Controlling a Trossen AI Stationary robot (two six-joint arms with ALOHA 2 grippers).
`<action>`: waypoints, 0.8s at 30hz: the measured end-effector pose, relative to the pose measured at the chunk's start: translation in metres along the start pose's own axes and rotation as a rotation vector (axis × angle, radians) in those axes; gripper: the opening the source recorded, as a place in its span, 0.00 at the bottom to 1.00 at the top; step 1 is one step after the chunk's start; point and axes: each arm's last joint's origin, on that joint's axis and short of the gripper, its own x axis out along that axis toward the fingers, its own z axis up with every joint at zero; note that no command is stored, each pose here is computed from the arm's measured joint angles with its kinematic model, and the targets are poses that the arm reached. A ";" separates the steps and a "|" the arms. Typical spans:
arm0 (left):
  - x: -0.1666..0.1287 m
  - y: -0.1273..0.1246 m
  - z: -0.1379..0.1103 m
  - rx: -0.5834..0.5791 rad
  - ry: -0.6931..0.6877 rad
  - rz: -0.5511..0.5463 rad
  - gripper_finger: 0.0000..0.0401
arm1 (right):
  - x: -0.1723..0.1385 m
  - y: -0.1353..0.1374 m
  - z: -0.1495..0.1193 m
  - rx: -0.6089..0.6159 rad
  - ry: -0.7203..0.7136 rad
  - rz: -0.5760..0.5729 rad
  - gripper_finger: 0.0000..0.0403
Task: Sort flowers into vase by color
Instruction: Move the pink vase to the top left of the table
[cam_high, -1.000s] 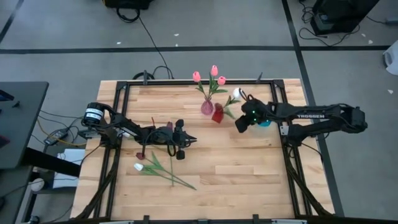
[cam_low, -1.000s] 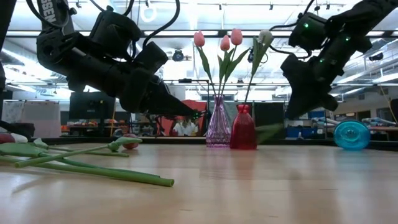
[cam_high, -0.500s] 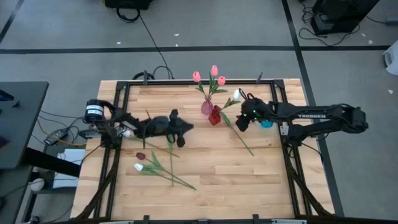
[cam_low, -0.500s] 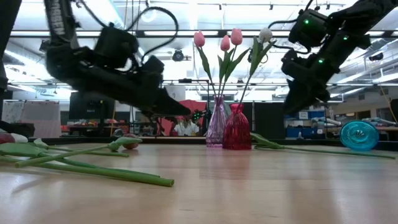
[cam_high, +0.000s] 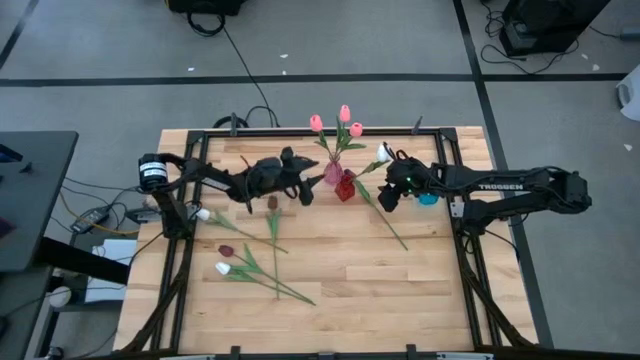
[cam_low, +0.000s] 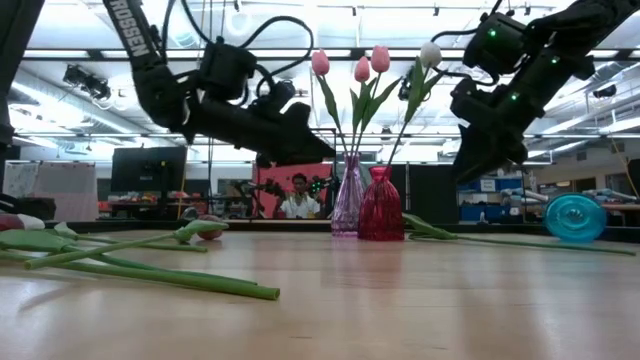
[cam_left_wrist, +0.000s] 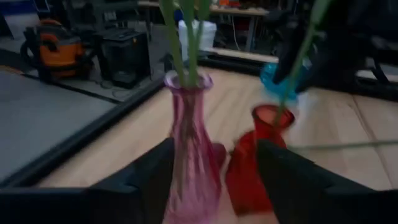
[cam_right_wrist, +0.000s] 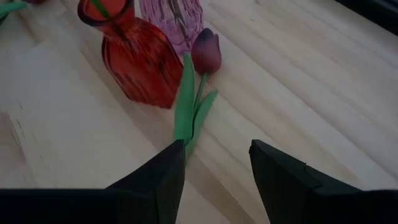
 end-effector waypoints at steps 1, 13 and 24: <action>0.003 0.001 0.003 0.007 -0.005 -0.002 0.63 | 0.000 0.000 0.000 -0.003 -0.003 0.000 0.48; 0.058 0.008 0.002 0.004 -0.013 0.048 0.70 | -0.001 0.007 0.001 -0.040 -0.025 0.053 0.48; 0.068 0.013 0.004 0.013 -0.024 0.073 0.55 | -0.003 0.015 0.001 -0.066 -0.063 0.062 0.47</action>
